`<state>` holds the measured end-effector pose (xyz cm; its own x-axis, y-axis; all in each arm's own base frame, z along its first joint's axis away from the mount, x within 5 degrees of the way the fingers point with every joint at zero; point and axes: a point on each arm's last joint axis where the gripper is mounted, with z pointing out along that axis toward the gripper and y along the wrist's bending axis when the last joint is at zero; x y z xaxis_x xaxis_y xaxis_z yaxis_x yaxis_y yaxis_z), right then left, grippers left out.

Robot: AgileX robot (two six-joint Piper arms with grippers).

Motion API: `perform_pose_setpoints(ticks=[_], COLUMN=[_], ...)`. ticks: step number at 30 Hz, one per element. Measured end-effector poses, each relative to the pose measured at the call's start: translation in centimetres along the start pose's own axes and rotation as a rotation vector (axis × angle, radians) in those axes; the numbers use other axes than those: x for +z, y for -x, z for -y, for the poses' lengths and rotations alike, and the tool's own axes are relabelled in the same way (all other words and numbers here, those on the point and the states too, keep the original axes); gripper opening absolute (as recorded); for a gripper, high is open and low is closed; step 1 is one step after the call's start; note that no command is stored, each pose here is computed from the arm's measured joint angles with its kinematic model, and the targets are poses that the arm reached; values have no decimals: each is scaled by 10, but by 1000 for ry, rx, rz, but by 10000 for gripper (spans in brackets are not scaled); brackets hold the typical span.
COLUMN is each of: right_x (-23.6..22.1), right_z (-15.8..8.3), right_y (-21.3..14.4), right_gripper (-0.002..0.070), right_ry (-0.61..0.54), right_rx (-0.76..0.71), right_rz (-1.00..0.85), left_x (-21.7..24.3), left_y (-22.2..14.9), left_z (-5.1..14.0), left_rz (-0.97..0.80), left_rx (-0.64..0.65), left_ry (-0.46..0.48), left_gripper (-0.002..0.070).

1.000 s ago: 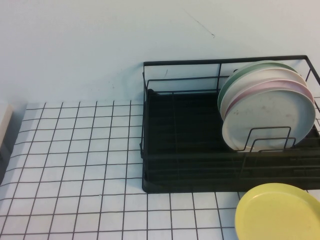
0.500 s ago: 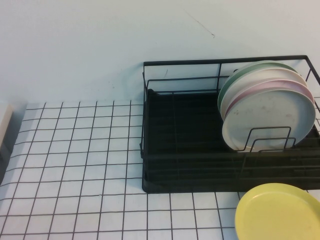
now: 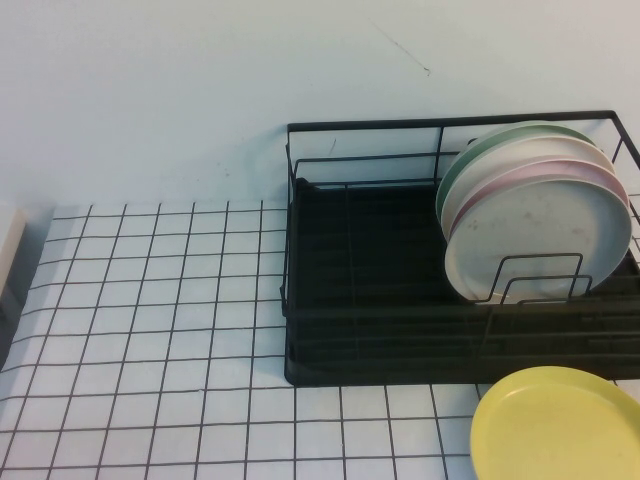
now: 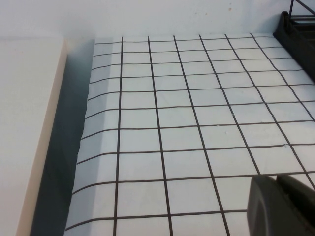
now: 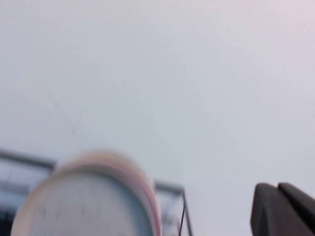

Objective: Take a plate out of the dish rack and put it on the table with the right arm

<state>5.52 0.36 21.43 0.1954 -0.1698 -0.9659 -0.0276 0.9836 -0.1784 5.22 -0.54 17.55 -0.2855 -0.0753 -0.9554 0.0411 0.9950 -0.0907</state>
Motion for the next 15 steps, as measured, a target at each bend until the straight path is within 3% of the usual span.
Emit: perform_pose_setpoints(ticks=[8,12,15], right_x=[-14,-20,-17], right_z=[7,16,22], right_y=[48,55,53], right_gripper=[-4,-4,-4], right_ry=[-86,-180,-229], right_rx=[-6,20,71], right_rz=[562,655,579], left_x=[0,0,0], left_y=[0,0,0], left_z=[0,0,0], left_rz=[0,0,0], left_rx=[-4,-4,-4], left_ry=[0,0,0], left_gripper=[-3,-3,-3])
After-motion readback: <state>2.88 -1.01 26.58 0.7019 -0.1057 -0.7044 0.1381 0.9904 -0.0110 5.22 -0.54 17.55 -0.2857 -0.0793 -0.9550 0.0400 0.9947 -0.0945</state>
